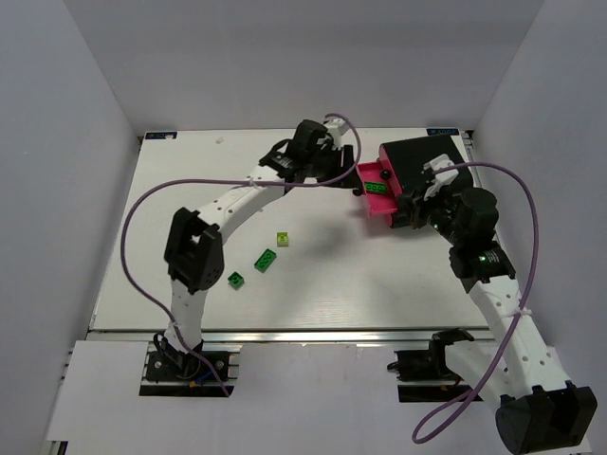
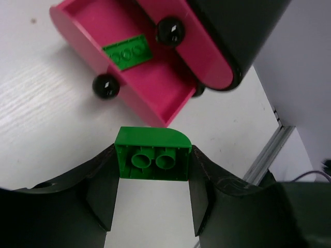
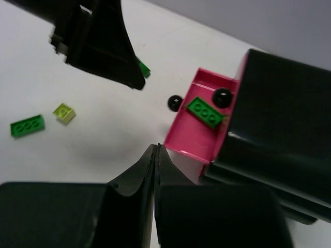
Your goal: Sort the legos into containers by color
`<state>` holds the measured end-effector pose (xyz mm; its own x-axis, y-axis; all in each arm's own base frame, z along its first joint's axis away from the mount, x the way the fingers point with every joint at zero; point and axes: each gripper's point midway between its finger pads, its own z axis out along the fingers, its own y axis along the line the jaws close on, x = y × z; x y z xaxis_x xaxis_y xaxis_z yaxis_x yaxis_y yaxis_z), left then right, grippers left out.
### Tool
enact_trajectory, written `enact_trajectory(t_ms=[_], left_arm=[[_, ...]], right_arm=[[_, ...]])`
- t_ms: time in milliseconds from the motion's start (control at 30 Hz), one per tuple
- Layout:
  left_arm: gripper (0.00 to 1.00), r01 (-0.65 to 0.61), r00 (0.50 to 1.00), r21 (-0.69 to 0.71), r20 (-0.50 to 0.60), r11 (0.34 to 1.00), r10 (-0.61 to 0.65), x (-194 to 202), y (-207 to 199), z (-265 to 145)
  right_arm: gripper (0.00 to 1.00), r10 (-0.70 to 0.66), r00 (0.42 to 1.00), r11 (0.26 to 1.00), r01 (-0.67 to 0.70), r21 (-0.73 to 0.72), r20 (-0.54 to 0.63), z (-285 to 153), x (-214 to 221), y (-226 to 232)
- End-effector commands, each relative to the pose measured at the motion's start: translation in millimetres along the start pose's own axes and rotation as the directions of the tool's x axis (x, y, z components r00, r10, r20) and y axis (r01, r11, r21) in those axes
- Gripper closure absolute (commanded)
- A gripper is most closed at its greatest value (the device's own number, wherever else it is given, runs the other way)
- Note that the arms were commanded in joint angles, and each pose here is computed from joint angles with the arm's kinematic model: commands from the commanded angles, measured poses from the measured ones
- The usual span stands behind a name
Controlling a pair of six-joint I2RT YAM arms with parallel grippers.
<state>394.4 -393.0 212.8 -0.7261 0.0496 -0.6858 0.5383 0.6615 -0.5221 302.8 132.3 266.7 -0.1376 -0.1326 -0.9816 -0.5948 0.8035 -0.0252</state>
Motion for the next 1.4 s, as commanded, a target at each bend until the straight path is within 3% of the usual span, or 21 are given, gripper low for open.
enact_trajectory(t_ms=[0, 33, 167, 367, 667, 900, 1000, 1133, 1367], left_arm=[[0.91, -0.031, 0.999, -0.016, 0.036, 0.999, 0.031, -23.4, -2.2, 19.7], [0.9, -0.057, 0.995, 0.002, 0.087, 0.998, 0.057, -44.2, -16.8, 20.1], [0.88, -0.082, 0.978, -0.054, 0.186, 0.995, 0.091, -68.7, -11.3, 47.5], [0.82, -0.094, 0.951, -0.078, 0.288, 0.993, 0.113, -87.4, -1.6, 65.5], [0.71, -0.088, 0.952, -0.022, 0.291, 0.996, 0.09, -86.0, -2.2, 90.6], [0.47, -0.065, 0.957, -0.013, 0.283, 0.998, 0.066, -79.2, 2.9, 101.6], [0.45, -0.059, 0.96, 0.001, 0.275, 0.998, 0.057, -77.1, 2.6, 106.5], [0.33, -0.05, 0.964, 0.013, 0.263, 0.999, 0.045, -73.0, 3.1, 111.1], [0.2, -0.058, 0.96, 0.025, 0.277, 0.998, 0.048, -80.7, -3.9, 105.5]], right_arm=[[1.0, -0.01, 0.993, 0.989, -0.008, 0.149, 0.121, -11.1, -31.3, -28.0], [1.0, -0.011, 0.992, 0.988, -0.008, 0.153, 0.122, -12.0, -31.9, -30.2], [1.0, 0.001, 0.994, 0.991, -0.016, 0.131, 0.113, -10.2, -28.0, -28.7], [1.0, 0.002, 0.994, 0.993, -0.015, 0.116, 0.107, -9.7, -25.3, -28.7], [1.0, -0.006, 0.994, 0.994, -0.005, 0.107, 0.105, -8.9, -24.9, -27.7], [1.0, -0.006, 0.995, 0.995, -0.004, 0.102, 0.103, -8.6, -23.5, -26.9], [1.0, -0.005, 0.995, 0.995, -0.005, 0.1, 0.1, -8.1, -22.4, -26.7], [1.0, -0.003, 0.995, 0.995, -0.006, 0.097, 0.098, -7.4, -21.6, -26.4], [1.0, -0.003, 0.995, 0.997, -0.004, 0.081, 0.096, -6.8, -20.7, -23.9]])
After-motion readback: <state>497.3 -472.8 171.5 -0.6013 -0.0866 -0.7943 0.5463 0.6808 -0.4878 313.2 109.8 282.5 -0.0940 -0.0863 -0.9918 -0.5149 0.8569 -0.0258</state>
